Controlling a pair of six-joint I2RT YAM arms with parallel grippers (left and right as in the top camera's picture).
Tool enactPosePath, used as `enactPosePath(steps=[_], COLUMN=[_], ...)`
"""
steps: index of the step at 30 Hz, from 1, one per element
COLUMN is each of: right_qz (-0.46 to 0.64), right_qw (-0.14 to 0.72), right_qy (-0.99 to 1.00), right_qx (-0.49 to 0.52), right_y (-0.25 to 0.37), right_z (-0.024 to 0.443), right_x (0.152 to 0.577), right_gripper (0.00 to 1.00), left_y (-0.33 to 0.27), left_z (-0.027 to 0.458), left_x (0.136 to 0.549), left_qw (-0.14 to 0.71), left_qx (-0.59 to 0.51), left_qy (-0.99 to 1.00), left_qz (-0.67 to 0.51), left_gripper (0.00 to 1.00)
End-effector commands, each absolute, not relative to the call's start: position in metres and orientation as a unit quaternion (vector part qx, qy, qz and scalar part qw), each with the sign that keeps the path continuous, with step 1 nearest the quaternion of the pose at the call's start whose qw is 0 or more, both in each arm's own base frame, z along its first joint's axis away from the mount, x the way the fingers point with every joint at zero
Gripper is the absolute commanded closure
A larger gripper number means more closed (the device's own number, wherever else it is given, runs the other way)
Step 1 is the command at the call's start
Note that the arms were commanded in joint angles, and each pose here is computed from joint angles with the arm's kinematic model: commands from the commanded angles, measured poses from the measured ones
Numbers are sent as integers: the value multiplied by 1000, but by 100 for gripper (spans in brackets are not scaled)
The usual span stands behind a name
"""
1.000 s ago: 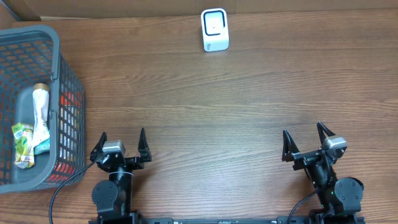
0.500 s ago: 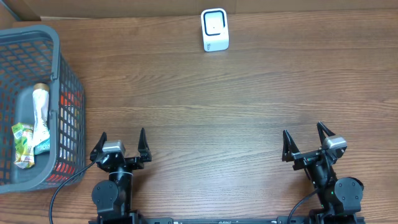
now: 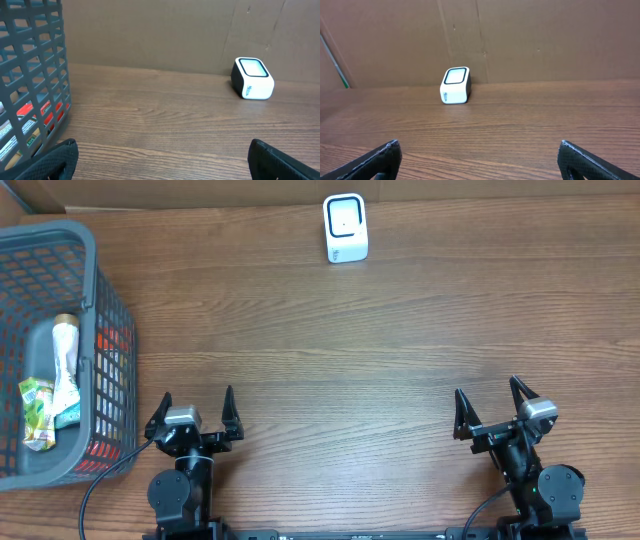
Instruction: Scan the item barcode
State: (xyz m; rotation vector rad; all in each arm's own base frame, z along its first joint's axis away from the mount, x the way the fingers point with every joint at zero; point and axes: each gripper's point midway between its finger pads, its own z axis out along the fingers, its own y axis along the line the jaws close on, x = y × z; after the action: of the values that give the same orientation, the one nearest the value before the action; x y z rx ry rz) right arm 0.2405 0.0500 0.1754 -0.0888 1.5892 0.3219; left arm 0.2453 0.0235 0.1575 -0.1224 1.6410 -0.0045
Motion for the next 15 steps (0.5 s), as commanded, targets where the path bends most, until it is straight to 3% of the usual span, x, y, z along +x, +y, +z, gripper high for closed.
enactPosePath(steps=[1, 15], right_qz=[143, 149], right_qw=[689, 687], right_qy=[710, 710], right_qx=[-37, -37], right_y=[50, 51], right_z=[173, 173], right_x=[241, 240], right_gripper=[0, 0], left_y=[22, 22], left_z=[157, 157], left_x=[245, 245], left_qw=[681, 681], left_qx=[-55, -55], left_qy=[730, 730], left_qz=[-6, -6], left_gripper=[0, 0])
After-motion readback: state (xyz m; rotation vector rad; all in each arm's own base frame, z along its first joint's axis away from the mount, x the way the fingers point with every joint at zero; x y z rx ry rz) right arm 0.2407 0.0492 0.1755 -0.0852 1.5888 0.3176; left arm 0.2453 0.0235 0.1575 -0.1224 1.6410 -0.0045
